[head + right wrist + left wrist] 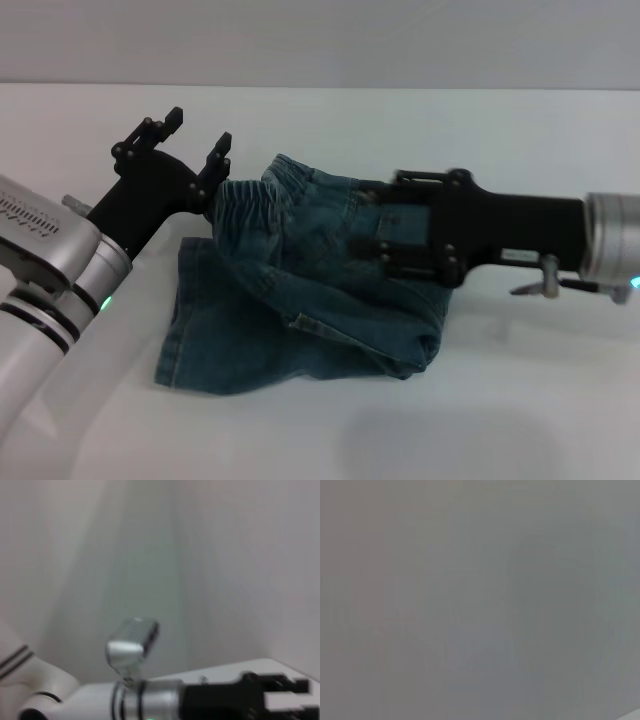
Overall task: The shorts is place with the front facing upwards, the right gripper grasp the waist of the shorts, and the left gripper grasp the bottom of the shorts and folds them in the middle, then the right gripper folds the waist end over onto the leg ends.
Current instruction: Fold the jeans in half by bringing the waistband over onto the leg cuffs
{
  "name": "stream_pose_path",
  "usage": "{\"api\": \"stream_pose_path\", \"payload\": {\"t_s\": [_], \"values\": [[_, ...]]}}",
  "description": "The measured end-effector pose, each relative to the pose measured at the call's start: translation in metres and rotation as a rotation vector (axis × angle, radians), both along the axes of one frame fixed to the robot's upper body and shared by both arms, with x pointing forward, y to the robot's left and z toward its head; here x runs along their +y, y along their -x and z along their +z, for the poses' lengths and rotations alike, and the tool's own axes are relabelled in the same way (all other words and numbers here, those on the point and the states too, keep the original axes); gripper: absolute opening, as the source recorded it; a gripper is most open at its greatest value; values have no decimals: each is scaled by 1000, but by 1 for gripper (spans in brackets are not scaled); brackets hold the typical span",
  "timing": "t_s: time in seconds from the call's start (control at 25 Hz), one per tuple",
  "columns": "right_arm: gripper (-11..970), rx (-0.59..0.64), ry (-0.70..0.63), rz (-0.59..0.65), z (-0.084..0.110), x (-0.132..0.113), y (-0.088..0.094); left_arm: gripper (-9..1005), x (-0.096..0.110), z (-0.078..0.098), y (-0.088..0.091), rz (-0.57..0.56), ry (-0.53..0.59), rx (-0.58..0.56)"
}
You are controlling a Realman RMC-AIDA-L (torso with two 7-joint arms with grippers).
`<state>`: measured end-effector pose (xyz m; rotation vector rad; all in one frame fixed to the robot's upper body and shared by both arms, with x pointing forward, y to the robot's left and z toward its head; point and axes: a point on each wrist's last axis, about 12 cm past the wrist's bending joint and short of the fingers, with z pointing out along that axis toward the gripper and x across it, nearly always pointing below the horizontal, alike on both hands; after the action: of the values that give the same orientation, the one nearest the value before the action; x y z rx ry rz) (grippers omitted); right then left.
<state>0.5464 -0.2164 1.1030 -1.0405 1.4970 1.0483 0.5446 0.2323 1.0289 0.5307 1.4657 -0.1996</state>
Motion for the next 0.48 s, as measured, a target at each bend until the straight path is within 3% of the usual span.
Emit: {"api": "stream_pose_path", "payload": {"t_s": [0.28,0.48], "values": [[602,29,-18,-97,-17,-22,12,617,3,8,-9,47,-8,-50],[603,-23,-50,-238,-28,-43,18,616,-3,14,-7,27,34,-80]]}}
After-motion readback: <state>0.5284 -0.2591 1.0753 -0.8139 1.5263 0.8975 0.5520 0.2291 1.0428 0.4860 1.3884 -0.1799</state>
